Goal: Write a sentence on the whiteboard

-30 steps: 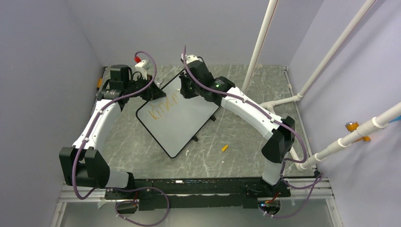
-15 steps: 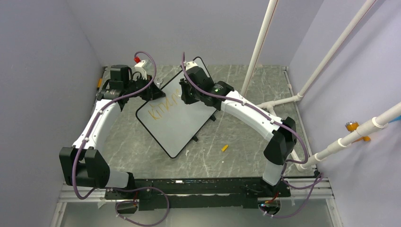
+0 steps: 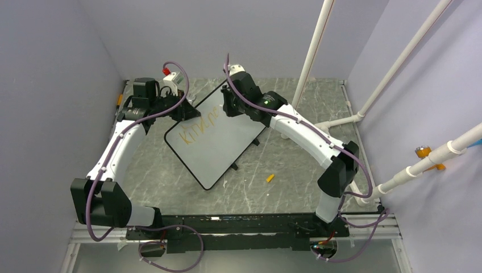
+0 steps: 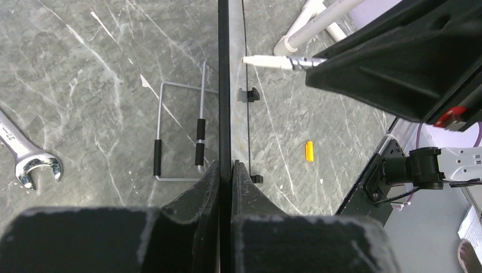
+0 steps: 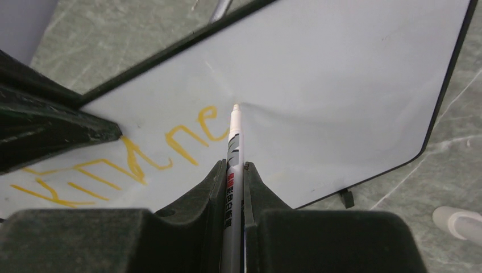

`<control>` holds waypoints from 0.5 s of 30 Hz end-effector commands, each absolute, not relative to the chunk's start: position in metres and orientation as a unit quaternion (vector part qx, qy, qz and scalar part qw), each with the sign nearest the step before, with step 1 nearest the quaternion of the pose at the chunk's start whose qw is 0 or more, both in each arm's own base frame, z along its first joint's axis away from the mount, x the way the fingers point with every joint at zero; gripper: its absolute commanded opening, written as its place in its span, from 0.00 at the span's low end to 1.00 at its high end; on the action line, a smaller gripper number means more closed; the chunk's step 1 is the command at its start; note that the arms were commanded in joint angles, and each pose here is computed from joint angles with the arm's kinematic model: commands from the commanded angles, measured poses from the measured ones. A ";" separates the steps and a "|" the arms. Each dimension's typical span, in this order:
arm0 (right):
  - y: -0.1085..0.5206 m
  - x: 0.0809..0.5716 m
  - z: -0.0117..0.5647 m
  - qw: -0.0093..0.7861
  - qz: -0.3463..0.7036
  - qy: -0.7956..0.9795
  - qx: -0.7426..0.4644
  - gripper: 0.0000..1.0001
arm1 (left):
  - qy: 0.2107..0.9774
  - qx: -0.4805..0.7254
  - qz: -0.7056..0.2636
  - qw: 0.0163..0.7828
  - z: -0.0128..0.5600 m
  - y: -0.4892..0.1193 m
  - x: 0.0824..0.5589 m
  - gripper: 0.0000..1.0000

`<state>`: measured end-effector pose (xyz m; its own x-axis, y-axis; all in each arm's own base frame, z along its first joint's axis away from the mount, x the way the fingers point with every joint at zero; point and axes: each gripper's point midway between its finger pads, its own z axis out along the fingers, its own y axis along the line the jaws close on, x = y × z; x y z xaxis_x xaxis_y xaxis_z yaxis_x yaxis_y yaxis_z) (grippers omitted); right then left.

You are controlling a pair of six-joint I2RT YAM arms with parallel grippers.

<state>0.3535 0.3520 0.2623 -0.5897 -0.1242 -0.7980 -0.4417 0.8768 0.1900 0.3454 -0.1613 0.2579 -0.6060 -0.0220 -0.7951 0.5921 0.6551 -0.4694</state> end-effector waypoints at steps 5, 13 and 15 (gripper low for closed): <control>0.349 0.348 0.325 0.483 0.235 0.829 -0.157 0.00 | 0.781 0.226 -0.370 0.449 0.283 -0.166 0.341 0.00; 0.347 0.351 0.310 0.474 0.233 0.836 -0.150 0.00 | 0.782 0.226 -0.370 0.449 0.282 -0.167 0.340 0.00; 0.346 0.354 0.307 0.471 0.231 0.838 -0.149 0.00 | 0.782 0.226 -0.369 0.448 0.282 -0.167 0.340 0.00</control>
